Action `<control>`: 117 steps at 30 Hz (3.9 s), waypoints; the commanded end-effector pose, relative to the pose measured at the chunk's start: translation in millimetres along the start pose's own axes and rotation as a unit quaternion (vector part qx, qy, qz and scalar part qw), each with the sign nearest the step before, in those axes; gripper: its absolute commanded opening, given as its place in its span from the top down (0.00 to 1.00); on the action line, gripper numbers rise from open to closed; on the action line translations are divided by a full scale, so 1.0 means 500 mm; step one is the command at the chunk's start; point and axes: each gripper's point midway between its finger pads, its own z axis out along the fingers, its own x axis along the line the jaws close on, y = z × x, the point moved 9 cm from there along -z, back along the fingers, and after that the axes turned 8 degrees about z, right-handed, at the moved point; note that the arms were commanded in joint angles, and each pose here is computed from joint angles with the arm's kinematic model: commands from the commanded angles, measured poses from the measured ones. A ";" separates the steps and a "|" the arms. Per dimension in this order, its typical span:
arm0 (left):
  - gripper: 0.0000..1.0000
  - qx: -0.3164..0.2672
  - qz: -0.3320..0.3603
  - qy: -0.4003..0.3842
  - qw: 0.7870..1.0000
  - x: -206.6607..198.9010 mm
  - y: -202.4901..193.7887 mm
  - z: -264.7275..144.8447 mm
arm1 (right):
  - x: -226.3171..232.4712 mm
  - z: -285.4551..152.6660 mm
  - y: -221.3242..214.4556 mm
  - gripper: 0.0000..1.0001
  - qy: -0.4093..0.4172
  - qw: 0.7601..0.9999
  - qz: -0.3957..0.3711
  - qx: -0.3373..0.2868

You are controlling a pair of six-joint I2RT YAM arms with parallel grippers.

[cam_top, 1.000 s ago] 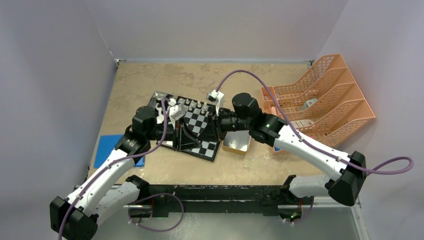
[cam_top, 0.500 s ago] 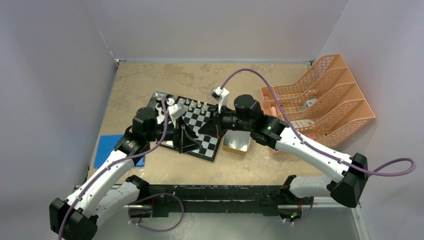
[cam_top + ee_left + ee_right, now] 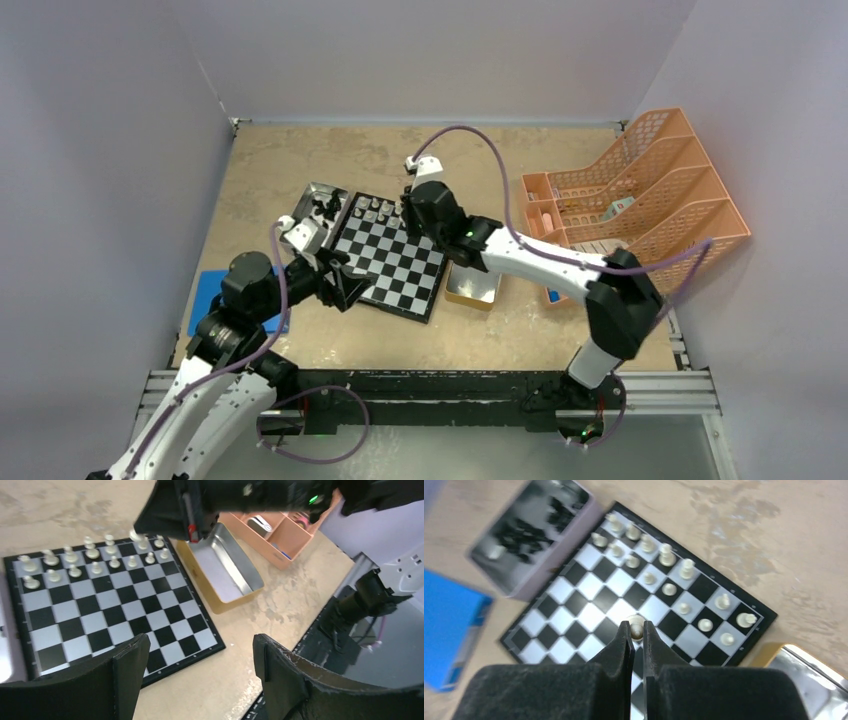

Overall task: Set up the chess pieces on the board
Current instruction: Place the chess piece on the chessboard.

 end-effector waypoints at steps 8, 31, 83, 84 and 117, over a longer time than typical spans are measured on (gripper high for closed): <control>0.23 -0.046 0.038 0.079 0.995 0.011 0.004 -0.048 | -0.069 0.126 0.025 0.95 -0.140 0.988 0.001 -0.059; 0.22 -0.057 0.062 0.051 0.995 0.001 0.011 -0.054 | -0.140 0.219 -0.032 0.94 -0.144 0.989 0.023 -0.001; 0.22 -0.055 0.060 0.040 0.996 -0.003 0.010 -0.054 | -0.145 0.231 -0.053 0.70 -0.166 0.984 0.005 0.064; 0.22 -0.054 0.059 0.041 0.996 -0.003 0.010 -0.054 | -0.147 0.233 -0.058 0.70 -0.170 0.983 0.006 0.070; 0.22 -0.065 0.058 0.062 0.994 -0.001 0.012 -0.064 | -0.164 0.257 -0.053 0.75 -0.189 0.979 -0.009 0.071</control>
